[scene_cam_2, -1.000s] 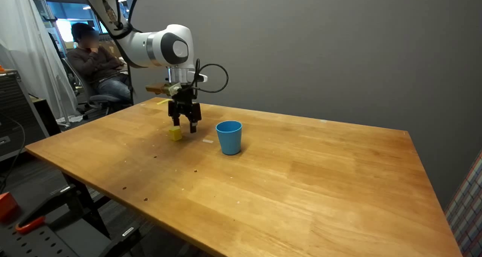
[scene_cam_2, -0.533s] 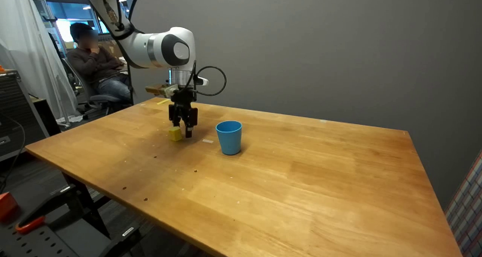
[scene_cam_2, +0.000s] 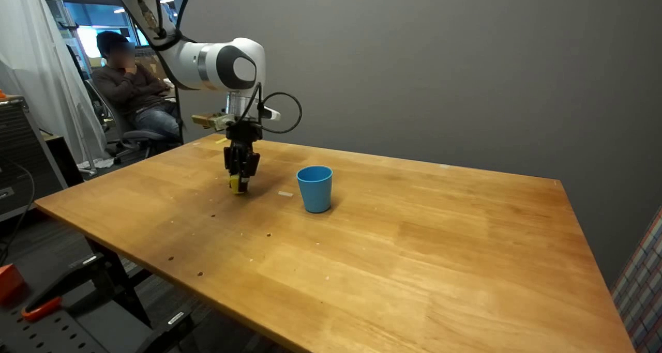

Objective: Put the yellow cube inside the blue cup

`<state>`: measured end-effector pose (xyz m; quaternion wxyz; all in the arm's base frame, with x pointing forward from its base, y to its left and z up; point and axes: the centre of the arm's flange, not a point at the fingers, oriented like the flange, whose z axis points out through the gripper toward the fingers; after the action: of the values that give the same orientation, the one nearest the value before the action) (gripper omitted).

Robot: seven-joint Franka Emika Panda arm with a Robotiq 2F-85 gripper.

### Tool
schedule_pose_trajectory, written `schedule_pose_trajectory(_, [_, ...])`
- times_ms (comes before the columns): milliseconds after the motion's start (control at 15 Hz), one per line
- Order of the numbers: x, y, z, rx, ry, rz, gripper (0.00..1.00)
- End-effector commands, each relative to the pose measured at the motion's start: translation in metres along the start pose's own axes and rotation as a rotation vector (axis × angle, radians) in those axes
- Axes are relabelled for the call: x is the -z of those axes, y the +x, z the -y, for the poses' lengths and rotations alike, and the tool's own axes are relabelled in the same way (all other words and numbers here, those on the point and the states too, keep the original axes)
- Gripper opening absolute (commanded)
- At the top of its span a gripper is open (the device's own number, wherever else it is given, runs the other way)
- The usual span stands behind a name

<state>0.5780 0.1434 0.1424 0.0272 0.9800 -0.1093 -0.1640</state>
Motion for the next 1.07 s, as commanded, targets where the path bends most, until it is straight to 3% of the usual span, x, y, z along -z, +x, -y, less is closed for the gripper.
schedule_pose_trajectory(0, [0.040, -0.018, -0.023, -0.096, 0.015, -0.044, 0.20])
schedule_pose_trajectory(267, [0.104, -0.014, -0.081, -0.282, 0.039, -0.173, 0.20])
schedule_pose_trajectory(467, [0.132, 0.001, -0.130, -0.440, 0.093, -0.209, 0.20])
schedule_pose_trajectory(667, [0.137, 0.014, -0.172, -0.554, 0.134, -0.197, 0.20])
schedule_pose_trajectory(1000, [0.108, 0.037, -0.214, -0.645, 0.172, -0.142, 0.20])
